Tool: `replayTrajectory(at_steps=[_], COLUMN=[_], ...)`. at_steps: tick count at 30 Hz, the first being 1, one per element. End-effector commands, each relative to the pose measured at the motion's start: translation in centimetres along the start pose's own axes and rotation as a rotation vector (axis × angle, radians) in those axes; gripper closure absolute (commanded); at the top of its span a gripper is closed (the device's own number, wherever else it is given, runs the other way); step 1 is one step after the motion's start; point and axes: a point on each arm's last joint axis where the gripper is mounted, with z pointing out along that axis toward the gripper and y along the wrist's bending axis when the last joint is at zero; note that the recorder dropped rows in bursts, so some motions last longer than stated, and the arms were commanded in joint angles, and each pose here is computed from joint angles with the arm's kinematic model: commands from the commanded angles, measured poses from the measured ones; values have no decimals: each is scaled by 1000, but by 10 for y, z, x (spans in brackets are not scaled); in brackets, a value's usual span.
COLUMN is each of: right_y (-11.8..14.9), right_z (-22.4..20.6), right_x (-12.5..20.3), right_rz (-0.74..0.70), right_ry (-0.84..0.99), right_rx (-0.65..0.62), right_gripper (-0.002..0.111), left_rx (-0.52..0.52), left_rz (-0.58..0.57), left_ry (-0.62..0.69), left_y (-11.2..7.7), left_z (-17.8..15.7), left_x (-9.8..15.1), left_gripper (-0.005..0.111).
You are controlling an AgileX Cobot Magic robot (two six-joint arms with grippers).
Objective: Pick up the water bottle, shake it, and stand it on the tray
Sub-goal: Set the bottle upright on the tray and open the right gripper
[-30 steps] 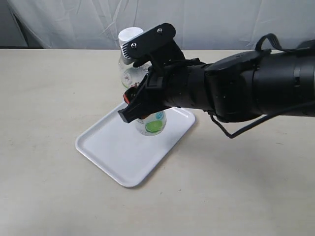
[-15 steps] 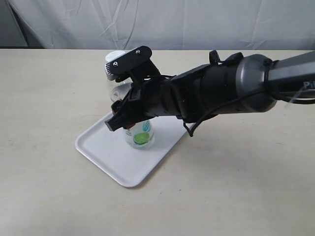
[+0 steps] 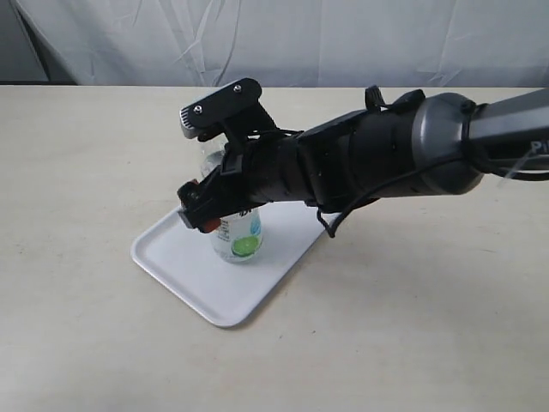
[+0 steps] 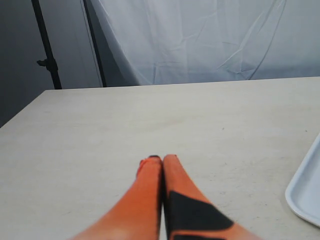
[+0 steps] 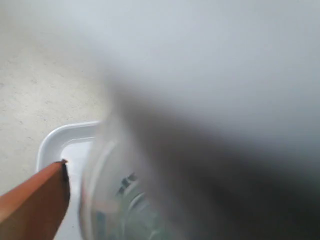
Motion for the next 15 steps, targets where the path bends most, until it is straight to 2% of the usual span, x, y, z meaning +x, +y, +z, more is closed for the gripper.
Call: replayTrajectory(at_steps=[1,7,12,15], right_y=[-2,-6,-16,-17], right_z=[-2,-3,-22,-38], right_x=[-3,-4,-17,-28], right_rz=[-2,-2,4,9], right_ry=[-9,-4,-41,-88], right_rx=[11,56,160,167], right_gripper=[4,4,4,4], left_rx=[0,0,0,0], left_rz=[-3,-3,-3,-3], left_ry=[-6,-6,-6,-6], left_y=[0,0,0,0], left_z=[0,0,0,0], left_x=[0,0,0,0], left_gripper=[107,107,107,107])
